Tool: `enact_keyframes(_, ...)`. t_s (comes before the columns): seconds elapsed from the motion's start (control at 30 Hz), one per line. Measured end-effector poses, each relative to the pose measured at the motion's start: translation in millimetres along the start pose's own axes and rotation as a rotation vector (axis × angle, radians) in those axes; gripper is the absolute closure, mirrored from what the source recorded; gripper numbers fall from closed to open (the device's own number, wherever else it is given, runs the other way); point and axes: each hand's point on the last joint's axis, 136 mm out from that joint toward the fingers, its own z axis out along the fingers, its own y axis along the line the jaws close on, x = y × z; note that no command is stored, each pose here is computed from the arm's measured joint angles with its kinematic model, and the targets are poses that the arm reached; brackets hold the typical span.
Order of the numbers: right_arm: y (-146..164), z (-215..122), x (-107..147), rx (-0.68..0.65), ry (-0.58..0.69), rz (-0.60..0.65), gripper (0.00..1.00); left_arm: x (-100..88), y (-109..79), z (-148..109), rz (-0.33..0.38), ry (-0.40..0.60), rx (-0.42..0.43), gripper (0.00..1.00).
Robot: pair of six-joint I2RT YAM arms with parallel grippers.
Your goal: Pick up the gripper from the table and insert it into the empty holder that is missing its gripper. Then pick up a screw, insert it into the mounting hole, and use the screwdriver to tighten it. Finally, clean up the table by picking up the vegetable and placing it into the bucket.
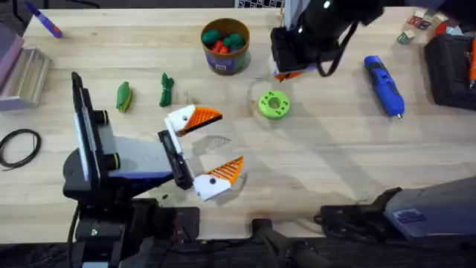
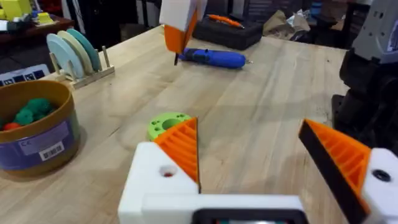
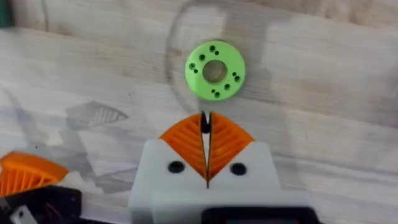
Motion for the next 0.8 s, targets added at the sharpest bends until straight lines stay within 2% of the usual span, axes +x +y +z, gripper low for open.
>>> enact_keyframes(0.37, 9, -66, -16, -0.039, -0.09, -0.242, 0.995, 0.0, 0.0, 0, 0.0, 0.0, 0.0, 0.014)
enact_keyframes(0.57, 41, -96, -14, -0.089, -0.168, -0.429, 0.995, 0.0, 0.0, 0, 0.0, 0.0, 0.0, 0.014)
enact_keyframes(0.8, 91, -111, 9, -0.155, -0.217, -0.66, 0.995, 0.0, 0.0, 0, 0.0, 0.0, 0.0, 0.014)
